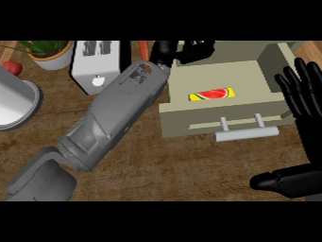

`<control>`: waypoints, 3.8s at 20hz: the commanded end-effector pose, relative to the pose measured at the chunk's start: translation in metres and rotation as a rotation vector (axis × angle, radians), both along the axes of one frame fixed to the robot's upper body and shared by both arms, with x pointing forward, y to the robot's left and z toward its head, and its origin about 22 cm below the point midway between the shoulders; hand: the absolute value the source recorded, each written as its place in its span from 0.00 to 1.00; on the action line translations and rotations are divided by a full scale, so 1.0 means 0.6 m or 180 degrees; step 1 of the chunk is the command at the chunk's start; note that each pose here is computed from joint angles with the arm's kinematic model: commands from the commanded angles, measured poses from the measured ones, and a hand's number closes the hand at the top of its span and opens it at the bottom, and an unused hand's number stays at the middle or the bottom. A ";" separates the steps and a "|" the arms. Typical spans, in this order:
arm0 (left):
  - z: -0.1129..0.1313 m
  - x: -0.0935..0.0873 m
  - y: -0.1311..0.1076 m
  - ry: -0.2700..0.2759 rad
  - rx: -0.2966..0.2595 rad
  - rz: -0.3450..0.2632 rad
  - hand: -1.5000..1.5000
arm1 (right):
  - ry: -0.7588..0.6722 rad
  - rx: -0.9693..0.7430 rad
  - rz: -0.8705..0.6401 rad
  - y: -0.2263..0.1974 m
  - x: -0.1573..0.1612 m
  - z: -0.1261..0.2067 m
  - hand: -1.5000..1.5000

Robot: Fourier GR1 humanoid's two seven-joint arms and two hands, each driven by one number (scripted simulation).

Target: Pick up the cup, place it into the drawer and close the drawer

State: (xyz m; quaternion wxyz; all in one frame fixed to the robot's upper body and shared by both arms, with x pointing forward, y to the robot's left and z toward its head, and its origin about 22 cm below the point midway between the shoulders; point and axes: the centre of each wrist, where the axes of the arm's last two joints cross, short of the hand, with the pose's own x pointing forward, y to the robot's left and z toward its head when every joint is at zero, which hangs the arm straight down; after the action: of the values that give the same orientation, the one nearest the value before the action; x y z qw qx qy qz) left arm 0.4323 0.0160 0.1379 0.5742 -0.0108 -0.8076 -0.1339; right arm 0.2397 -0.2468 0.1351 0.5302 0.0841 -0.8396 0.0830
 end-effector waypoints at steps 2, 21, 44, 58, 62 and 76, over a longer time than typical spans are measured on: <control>-0.014 -0.005 -0.005 0.0015 0.0294 0.0113 0.00 | -0.0072 -0.0003 0.0038 -0.004 0.015 0.003 0.00; -0.001 -0.018 -0.007 -0.0069 -0.1005 -0.0291 0.00 | -0.0026 0.0243 0.0244 -0.038 -0.027 0.019 1.00; -0.030 -0.151 0.342 0.0125 -0.1334 0.0197 0.00 | 0.0259 -0.1540 0.0099 -0.034 -0.024 -0.002 1.00; -0.100 -0.227 0.460 0.0160 -0.1434 0.0293 0.00 | -0.0078 -0.3259 0.0128 0.041 0.048 -0.148 1.00; -0.122 -0.259 0.470 0.0133 -0.1449 0.0290 0.00 | 0.0025 -0.3280 0.0134 0.069 0.086 -0.175 0.00; -0.157 -0.276 0.541 0.0119 -0.1511 0.0287 0.00 | 0.0308 -0.3491 0.0186 0.049 0.228 -0.249 0.00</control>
State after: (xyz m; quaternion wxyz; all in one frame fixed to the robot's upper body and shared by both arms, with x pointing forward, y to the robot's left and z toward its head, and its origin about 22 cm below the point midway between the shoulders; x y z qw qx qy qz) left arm 0.2664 0.3334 0.0516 0.5773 -0.1107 -0.8047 0.0832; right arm 0.3513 -0.2128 -0.0118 0.5198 -0.1847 -0.6488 0.5242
